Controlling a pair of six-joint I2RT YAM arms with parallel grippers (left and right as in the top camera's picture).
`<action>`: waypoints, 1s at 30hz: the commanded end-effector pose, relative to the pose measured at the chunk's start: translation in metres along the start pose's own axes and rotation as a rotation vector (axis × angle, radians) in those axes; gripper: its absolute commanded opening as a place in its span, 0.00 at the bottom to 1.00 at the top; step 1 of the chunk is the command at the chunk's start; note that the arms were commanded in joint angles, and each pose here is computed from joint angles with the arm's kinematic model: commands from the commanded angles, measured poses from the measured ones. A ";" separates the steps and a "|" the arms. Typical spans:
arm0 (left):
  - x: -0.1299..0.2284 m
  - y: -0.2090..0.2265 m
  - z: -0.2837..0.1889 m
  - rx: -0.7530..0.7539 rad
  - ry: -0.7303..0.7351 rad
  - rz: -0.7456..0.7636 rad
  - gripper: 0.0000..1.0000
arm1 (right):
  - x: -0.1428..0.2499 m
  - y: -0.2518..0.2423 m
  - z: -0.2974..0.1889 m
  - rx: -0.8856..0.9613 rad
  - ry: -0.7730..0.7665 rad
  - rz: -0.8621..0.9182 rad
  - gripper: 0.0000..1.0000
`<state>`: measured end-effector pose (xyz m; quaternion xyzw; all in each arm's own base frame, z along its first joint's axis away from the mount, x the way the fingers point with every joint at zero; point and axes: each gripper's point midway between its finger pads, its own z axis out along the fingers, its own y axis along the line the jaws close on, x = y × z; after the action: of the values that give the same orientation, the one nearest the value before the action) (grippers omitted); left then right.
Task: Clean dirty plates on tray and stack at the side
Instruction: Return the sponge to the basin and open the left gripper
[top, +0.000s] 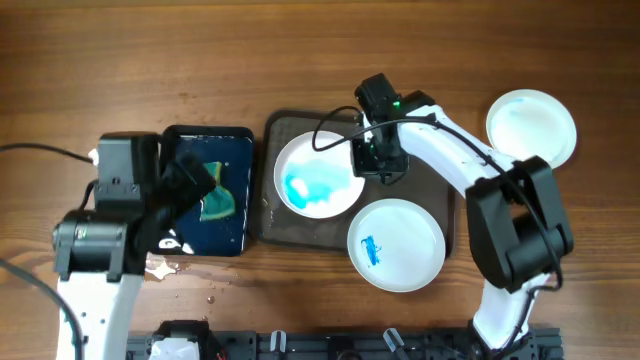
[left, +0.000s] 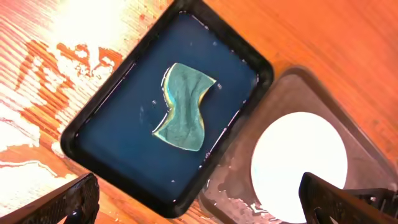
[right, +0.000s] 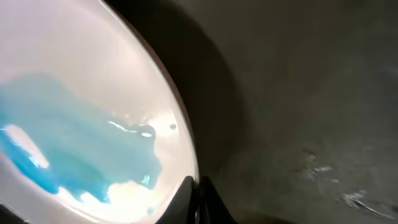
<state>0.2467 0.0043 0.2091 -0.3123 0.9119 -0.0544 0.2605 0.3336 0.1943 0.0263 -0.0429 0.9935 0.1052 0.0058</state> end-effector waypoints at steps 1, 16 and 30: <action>-0.002 0.001 -0.003 0.004 -0.012 0.000 1.00 | -0.025 0.013 -0.060 -0.025 -0.181 -0.075 0.05; 0.002 0.002 0.018 -0.050 0.056 0.007 1.00 | -0.024 -0.001 -0.099 0.036 -0.278 0.042 0.53; 0.002 0.002 0.018 -0.050 0.056 0.007 1.00 | -0.019 -0.026 0.037 0.102 -0.027 0.152 0.24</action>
<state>0.2531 0.0039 0.1920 -0.3135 0.9212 -0.0414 0.2267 0.3598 0.1798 0.0013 0.0255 0.9974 0.0590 0.0317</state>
